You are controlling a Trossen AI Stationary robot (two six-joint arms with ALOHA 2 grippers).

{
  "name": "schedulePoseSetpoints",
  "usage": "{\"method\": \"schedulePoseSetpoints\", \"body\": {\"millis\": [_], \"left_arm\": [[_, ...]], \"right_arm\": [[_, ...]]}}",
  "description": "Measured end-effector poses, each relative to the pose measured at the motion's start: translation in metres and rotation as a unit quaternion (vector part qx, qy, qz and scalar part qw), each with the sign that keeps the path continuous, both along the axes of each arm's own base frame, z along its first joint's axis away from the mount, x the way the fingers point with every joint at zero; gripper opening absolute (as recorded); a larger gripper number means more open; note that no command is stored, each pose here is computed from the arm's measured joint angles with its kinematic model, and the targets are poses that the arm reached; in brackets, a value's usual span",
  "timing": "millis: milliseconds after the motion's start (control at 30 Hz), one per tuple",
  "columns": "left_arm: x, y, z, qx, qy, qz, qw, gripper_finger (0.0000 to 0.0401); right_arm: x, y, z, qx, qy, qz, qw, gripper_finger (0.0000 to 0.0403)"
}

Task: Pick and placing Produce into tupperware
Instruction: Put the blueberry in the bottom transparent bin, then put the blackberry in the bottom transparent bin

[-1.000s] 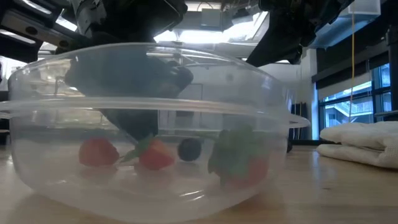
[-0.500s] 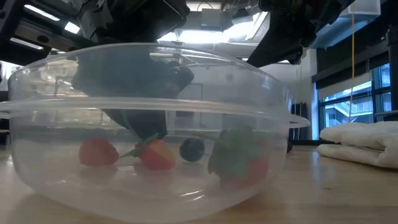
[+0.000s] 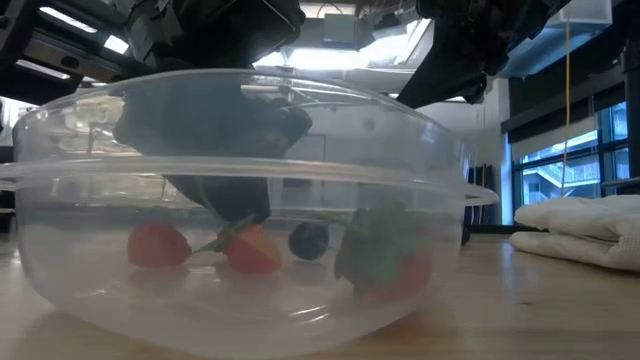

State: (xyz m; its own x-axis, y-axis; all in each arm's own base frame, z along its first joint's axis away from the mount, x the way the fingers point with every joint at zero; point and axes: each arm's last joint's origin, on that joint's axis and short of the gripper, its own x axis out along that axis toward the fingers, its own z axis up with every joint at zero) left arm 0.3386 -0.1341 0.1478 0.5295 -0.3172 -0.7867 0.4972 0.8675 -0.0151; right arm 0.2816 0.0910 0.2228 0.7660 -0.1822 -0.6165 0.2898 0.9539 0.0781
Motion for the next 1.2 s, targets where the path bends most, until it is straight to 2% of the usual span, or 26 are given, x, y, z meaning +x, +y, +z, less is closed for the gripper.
{"method": "schedulePoseSetpoints", "body": {"millis": [467, 800, 1000, 1200], "left_arm": [[0.000, 0.000, 0.000, -0.012, 0.005, 0.017, 1.000, 0.0169], [0.000, 0.001, 0.004, -0.005, -0.004, 0.025, 1.000, 0.0185], [-0.007, 0.000, 0.034, -0.004, -0.050, -0.011, 0.999, 0.0185], [-0.026, 0.019, 0.089, -0.001, -0.116, -0.027, 0.993, 0.0185]], "right_arm": [[0.000, 0.000, 0.000, 0.000, 0.000, 0.000, 1.000, 0.0042], [0.000, 0.000, 0.000, -0.001, 0.000, 0.000, 1.000, 0.0042], [0.000, 0.000, 0.000, 0.001, -0.003, 0.000, 1.000, 0.0042], [0.001, 0.000, 0.000, 0.001, -0.003, 0.000, 1.000, 0.0042]]}}
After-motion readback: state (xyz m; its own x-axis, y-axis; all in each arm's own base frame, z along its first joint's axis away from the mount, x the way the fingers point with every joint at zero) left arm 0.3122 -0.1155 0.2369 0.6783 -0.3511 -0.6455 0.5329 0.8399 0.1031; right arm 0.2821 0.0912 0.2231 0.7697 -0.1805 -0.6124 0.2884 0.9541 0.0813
